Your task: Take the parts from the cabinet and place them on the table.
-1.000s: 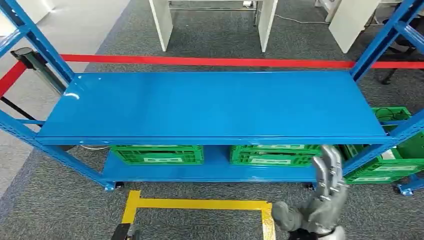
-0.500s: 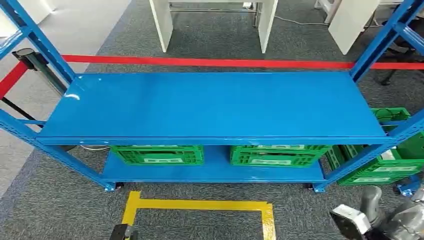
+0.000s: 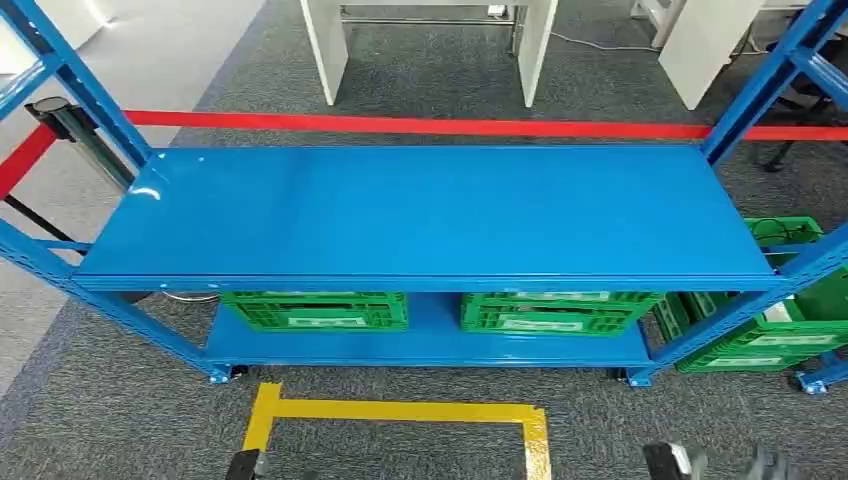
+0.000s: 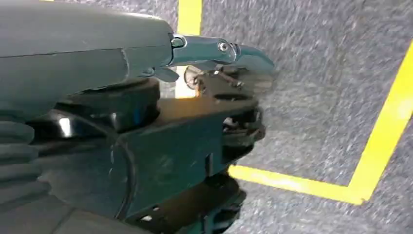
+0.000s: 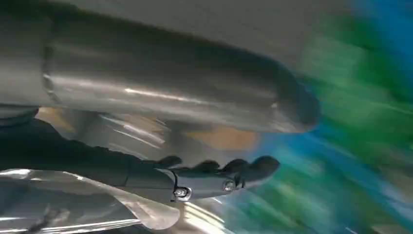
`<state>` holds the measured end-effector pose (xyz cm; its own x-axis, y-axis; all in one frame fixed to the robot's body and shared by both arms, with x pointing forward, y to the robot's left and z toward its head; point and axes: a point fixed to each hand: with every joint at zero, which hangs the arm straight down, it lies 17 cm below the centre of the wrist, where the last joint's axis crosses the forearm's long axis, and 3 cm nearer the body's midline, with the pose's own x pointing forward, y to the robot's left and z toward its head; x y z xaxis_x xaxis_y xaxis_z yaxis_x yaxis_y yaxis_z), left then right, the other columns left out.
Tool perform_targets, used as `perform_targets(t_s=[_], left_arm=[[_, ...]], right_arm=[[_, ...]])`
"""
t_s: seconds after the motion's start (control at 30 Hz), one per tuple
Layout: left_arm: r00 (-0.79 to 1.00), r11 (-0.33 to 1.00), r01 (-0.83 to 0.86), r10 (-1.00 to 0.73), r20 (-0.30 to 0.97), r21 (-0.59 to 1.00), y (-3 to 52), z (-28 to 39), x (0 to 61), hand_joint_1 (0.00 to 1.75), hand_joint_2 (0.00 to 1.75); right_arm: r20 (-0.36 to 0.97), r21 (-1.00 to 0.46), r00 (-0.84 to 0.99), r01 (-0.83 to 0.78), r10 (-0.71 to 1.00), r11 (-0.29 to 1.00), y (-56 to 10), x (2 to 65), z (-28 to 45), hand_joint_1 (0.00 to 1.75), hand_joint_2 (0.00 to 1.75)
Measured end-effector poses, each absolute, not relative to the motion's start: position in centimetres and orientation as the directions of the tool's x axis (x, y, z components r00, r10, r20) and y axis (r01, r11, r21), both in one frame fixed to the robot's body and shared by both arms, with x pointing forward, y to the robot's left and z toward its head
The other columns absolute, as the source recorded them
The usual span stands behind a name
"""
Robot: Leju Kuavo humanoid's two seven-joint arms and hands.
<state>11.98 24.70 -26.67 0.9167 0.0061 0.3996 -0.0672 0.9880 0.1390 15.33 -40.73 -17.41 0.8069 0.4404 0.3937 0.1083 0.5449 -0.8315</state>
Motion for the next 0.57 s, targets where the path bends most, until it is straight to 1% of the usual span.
perform_targets(t_s=[0.03, 0.07, 0.13, 0.17, 0.23, 0.33, 0.37, 0.47, 0.57], left_arm=[[0.919, 0.989, -0.057, -0.001, 0.395, 0.135, 24.6, -26.7, 11.9, 0.00, 1.75], [0.922, 0.990, -0.041, -0.013, 0.388, 0.131, 24.4, -26.8, 11.8, 0.00, 1.75], [0.927, 0.993, -0.004, -0.042, 0.372, 0.121, 24.0, -26.8, 11.8, 0.00, 1.75], [0.928, 0.993, 0.012, -0.055, 0.368, 0.117, 23.9, -26.8, 12.0, 0.00, 1.75], [0.929, 0.993, 0.044, -0.082, 0.360, 0.113, 23.7, -26.8, 12.2, 0.00, 1.75], [0.928, 0.992, 0.064, -0.100, 0.358, 0.112, 23.7, -26.8, 12.6, 0.00, 1.75], [0.928, 0.991, 0.067, -0.104, 0.359, 0.113, 23.7, -26.8, 12.6, 0.00, 1.75], [0.924, 0.990, 0.086, -0.122, 0.363, 0.115, 23.6, -26.7, 12.8, 0.00, 1.75], [0.922, 0.987, 0.107, -0.143, 0.359, 0.119, 23.5, -26.7, 12.9, 0.00, 1.75]], right_arm=[[0.352, -0.792, 0.870, 0.081, 0.345, 0.605, -39.8, 12.9, -19.8, 0.00, 0.00], [0.303, -0.727, 0.923, 0.063, 0.237, 0.684, -38.1, 10.7, -22.1, 0.00, 1.75], [0.177, -0.506, 0.984, 0.067, 0.027, 0.860, -33.4, 6.6, -26.1, 0.00, 1.75], [0.135, -0.409, 0.991, 0.079, -0.025, 0.909, -31.3, 5.6, -27.1, 0.00, 1.75], [0.104, -0.273, 0.991, 0.112, -0.087, 0.955, -28.5, 5.1, -27.9, 0.00, 1.75], [0.153, -0.218, 0.977, 0.182, -0.151, 0.959, -27.8, 6.4, -27.9, 0.00, 1.75], [0.175, -0.217, 0.971, 0.198, -0.162, 0.956, -28.1, 7.1, -27.9, 0.00, 1.75], [0.302, -0.215, 0.931, 0.274, -0.203, 0.937, -29.8, 9.7, -27.3, 0.00, 1.75], [0.348, -0.242, 0.913, 0.306, -0.212, 0.921, -31.3, 10.9, -27.0, 0.00, 1.75]])
